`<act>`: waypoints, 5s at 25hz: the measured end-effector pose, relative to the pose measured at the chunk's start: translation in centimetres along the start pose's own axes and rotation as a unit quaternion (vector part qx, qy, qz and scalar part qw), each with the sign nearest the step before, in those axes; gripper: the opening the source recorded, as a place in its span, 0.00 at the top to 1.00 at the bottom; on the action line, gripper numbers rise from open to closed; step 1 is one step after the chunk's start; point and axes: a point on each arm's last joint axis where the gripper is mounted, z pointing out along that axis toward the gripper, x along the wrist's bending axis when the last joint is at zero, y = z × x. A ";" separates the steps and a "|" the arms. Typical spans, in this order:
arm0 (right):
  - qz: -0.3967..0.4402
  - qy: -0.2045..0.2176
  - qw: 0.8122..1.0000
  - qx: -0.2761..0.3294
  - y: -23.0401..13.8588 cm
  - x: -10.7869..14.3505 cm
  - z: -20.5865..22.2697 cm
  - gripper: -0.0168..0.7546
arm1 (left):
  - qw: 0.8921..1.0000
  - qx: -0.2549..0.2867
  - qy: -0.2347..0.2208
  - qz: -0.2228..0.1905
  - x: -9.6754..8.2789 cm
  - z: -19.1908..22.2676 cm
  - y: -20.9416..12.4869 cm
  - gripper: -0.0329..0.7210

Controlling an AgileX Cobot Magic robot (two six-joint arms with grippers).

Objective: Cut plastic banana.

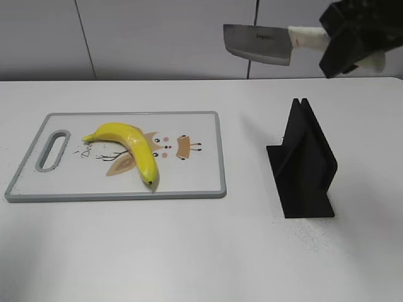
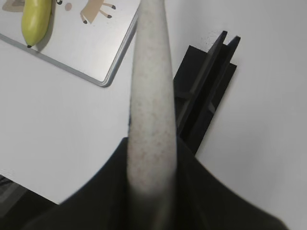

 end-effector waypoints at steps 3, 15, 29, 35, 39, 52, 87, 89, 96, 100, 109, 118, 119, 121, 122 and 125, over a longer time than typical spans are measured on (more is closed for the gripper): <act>0.022 -0.003 1.000 -0.019 -2.3 0.1 -0.3 0.76 | 1.000 -0.023 0.004 0.002 -0.5 -1.3 -2.5 0.18; 0.108 -0.004 0.990 -0.087 -9.1 0.2 -0.6 0.76 | 0.980 -0.197 0.034 -0.007 -2.2 -2.3 -12.2 0.18; 0.155 -0.040 0.981 -0.107 -14.6 -0.5 0.3 0.76 | 0.947 -0.318 0.051 0.006 -3.8 -1.5 -21.6 0.18; 0.154 -0.039 0.980 -0.122 -14.7 -0.6 0.7 0.76 | 0.933 -0.355 0.056 0.007 -3.9 -1.4 -22.3 0.18; 0.148 -0.043 0.979 -0.135 -14.3 -0.7 0.9 0.76 | 0.932 -0.359 0.056 0.006 -3.8 -1.1 -22.2 0.19; 0.142 -0.053 0.983 -0.104 -13.3 -1.2 3.7 0.76 | 0.930 -0.362 0.057 0.006 -3.8 -1.2 -22.1 0.24; 0.156 -0.051 0.984 -0.068 -12.9 -1.4 5.8 0.76 | 0.931 -0.362 0.057 0.006 -3.8 -1.2 -22.1 0.25; 0.159 -0.050 0.984 -0.066 -13.0 -1.3 5.8 0.76 | 0.931 -0.362 0.057 0.006 -3.8 -1.2 -22.1 0.25; 0.161 -0.051 0.985 -0.040 -12.5 -1.2 4.9 0.76 | 0.931 -0.362 0.057 0.006 -3.8 -1.2 -22.1 0.25; 0.167 -0.048 0.984 -0.030 -12.4 -1.1 4.7 0.76 | 0.931 -0.362 0.057 0.006 -3.8 -1.2 -22.1 0.25; 0.179 -0.035 0.983 0.023 -12.0 -0.4 5.6 0.77 | 0.931 -0.362 0.057 0.006 -3.8 -1.2 -22.1 0.25; 0.187 -0.033 0.982 0.023 -11.5 0.3 5.2 0.77 | 0.931 -0.362 0.057 0.006 -3.8 -1.2 -22.1 0.25; 0.188 -0.032 0.981 0.024 -11.5 0.3 5.2 0.77 | 0.931 -0.362 0.057 0.006 -3.8 -1.2 -22.1 0.25; 0.189 -0.031 0.981 0.024 -11.5 0.3 5.2 0.77 | 0.931 -0.362 0.057 0.006 -3.8 -1.2 -22.1 0.25; 0.189 -0.030 0.981 0.025 -11.4 0.3 5.3 0.77 | 0.931 -0.362 0.057 0.006 -3.8 -1.2 -22.1 0.25; 0.192 -0.029 0.980 0.036 -11.3 0.3 5.9 0.77 | 0.931 -0.362 0.057 0.006 -3.8 -1.2 -22.1 0.25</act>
